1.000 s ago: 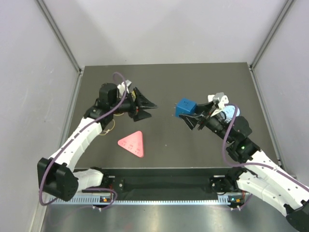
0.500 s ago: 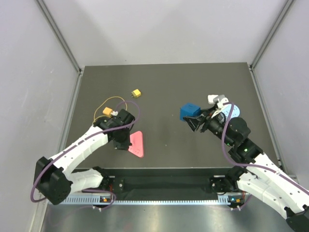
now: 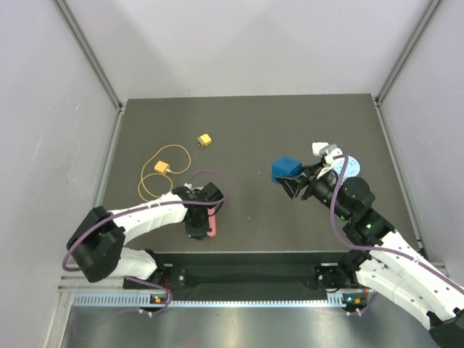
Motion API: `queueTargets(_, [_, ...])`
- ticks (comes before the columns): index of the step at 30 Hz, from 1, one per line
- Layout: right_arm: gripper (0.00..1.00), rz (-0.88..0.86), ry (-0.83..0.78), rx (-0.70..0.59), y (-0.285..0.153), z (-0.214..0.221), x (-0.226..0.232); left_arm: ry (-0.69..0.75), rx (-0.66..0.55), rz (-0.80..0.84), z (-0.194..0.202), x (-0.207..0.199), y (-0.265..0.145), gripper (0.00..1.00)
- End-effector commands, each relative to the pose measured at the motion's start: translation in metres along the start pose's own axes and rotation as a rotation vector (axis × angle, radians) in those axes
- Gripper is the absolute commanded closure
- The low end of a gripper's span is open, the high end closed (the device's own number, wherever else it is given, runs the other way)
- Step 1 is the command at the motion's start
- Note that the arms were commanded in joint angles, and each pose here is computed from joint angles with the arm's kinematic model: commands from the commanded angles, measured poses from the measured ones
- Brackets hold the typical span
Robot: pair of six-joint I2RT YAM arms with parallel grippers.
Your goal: Insert the plug
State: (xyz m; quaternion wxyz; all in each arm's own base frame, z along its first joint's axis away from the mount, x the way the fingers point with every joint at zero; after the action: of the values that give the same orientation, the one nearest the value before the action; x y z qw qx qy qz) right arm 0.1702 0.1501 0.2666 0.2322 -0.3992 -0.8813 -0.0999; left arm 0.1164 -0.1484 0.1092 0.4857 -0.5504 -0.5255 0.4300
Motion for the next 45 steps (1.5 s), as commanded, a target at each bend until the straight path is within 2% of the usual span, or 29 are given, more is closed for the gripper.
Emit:
queueTargets(1, [1.0,-0.044,-0.023,-0.1,-0.005,-0.019,0.008,-0.053,-0.102,0.041,-0.023,-0.02,0.007,1.0])
queueTargets(7, [1.0,-0.036,-0.018,-0.097,-0.009,-0.022,0.009,-0.019,-0.213,0.038,-0.072,-0.054,0.018,1.0])
queueTargets(9, [1.0,-0.026,-0.01,-0.082,-0.008,-0.023,0.01,0.03,-0.24,0.052,-0.096,-0.078,0.016,1.0])
queueTargets(11, [1.0,-0.008,-0.001,-0.048,-0.007,-0.019,0.008,0.071,-0.284,0.113,-0.118,-0.105,0.0,1.0])
queueTargets(14, [1.0,0.035,0.027,0.027,-0.001,-0.016,0.006,0.096,-0.319,0.153,-0.136,-0.119,-0.028,1.0])
queueTargets(15, [1.0,0.031,0.032,0.044,0.001,-0.02,0.01,0.101,-0.331,0.157,-0.137,-0.117,-0.037,1.0])
queueTargets(18, [1.0,0.146,0.089,0.207,0.018,-0.011,0.004,0.084,-0.333,0.135,-0.139,-0.09,-0.054,1.0])
queueTargets(19, [1.0,0.17,0.099,0.238,0.021,-0.012,0.004,0.05,-0.318,0.098,-0.139,-0.07,-0.05,1.0])
queueTargets(20, [1.0,0.21,0.103,0.308,0.021,-0.005,0.001,0.03,-0.349,0.1,-0.14,-0.054,-0.06,1.0])
queueTargets(22, [1.0,0.255,0.095,0.355,0.032,-0.008,0.002,-0.025,-0.386,0.04,-0.144,-0.024,-0.058,1.0])
queueTargets(23, [1.0,0.265,0.087,0.378,0.034,-0.007,0.004,-0.093,-0.415,0.0,-0.151,0.006,-0.055,1.0])
queueTargets(25, [1.0,0.32,0.078,0.448,0.043,-0.005,0.005,-0.163,-0.396,0.018,-0.155,0.034,-0.046,1.0])
queueTargets(26, [1.0,0.326,0.062,0.436,0.049,-0.014,0.015,-0.234,-0.407,0.023,-0.165,0.059,-0.046,1.0])
queueTargets(27, [1.0,0.384,0.047,0.494,0.055,-0.005,0.011,-0.249,-0.398,0.061,-0.167,0.063,-0.045,1.0])
queueTargets(33, [1.0,0.436,-0.002,0.584,0.103,0.017,0.046,-0.277,-0.371,0.018,-0.164,0.073,-0.026,1.0])
queueTargets(35, [1.0,0.408,-0.001,0.603,0.115,0.02,0.066,-0.285,-0.331,0.088,-0.155,0.073,-0.011,1.0])
queueTargets(37, [1.0,0.415,-0.018,0.66,0.131,0.04,0.071,-0.309,-0.297,0.119,-0.148,0.074,0.001,1.0])
queueTargets(38, [1.0,0.392,-0.025,0.664,0.138,0.043,0.08,-0.315,-0.257,0.186,-0.145,0.068,0.005,1.0])
queueTargets(42, [1.0,0.435,-0.021,0.753,0.16,0.081,0.08,-0.333,-0.196,0.312,-0.134,0.056,0.021,1.0])
queueTargets(45, [1.0,0.436,-0.009,0.762,0.166,0.092,0.087,-0.336,-0.18,0.35,-0.13,0.053,0.023,1.0])
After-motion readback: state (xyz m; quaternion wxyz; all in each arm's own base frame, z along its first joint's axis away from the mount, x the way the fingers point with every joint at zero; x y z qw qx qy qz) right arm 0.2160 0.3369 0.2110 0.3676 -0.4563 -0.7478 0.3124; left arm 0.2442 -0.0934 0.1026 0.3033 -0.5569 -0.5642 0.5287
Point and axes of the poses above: each gripper's point midway between its finger pads, its own y axis out along the fingers, its own x axis along the line the jaws close on, z = x × y, the point moved 8 cm from there along -y, back along the fingers, and after that the axes turned 13 degrees about y, right-handed, at the moved point
